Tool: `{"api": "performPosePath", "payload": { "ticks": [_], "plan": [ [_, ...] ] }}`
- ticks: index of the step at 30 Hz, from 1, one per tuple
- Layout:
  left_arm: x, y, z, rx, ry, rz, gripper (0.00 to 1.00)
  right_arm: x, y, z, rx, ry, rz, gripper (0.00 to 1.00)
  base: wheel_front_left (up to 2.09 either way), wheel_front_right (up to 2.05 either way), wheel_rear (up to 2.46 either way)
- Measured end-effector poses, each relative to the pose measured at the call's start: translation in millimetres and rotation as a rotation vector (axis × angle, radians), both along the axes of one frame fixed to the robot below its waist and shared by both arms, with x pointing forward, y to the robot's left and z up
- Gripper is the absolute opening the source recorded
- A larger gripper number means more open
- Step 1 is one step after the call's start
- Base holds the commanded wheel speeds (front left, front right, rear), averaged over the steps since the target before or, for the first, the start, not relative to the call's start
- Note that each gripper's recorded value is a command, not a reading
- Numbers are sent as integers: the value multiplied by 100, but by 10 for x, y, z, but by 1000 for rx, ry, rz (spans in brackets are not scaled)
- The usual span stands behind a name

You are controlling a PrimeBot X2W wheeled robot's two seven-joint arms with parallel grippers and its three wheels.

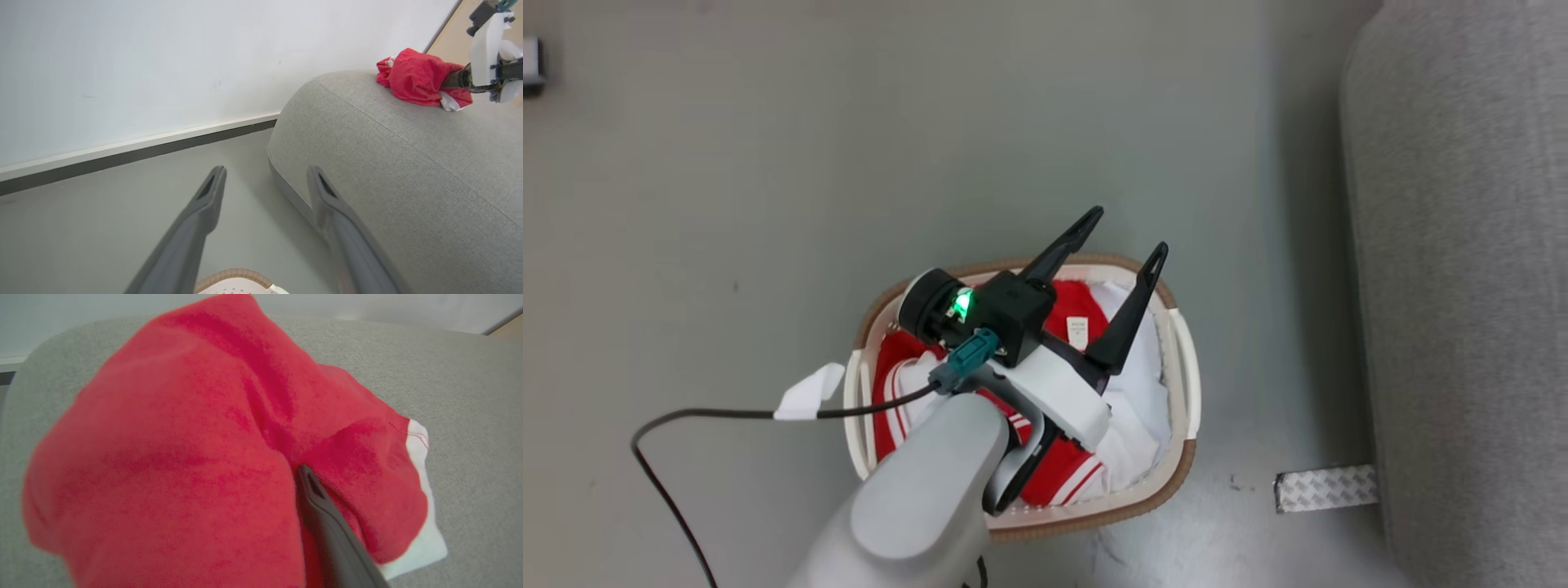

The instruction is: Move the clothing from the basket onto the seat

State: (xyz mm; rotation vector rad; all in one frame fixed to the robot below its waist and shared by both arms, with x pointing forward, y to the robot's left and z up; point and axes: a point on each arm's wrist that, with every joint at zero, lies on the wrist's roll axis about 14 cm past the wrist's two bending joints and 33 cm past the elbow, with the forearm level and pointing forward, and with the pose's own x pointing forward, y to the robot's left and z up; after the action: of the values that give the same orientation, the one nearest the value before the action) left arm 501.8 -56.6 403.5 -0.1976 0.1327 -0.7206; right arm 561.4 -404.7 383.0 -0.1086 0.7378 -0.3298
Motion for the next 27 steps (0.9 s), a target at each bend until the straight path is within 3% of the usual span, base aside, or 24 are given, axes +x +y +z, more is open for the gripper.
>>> {"api": "performPosePath", "payload": {
  "ticks": [4,13,27],
  "plan": [
    [-51,-26,174,-12,-25,-3,100,-107,96,101,-11,25,37,100,0,0,0],
    [-306,86,702,-34,-92,36,100,-446,217,749,-75,-65,151,100,0,0,0],
    [-711,1082,1619,-40,-288,330,100,-975,955,2210,-22,-646,412,100,0,0,0]
  ]
}}
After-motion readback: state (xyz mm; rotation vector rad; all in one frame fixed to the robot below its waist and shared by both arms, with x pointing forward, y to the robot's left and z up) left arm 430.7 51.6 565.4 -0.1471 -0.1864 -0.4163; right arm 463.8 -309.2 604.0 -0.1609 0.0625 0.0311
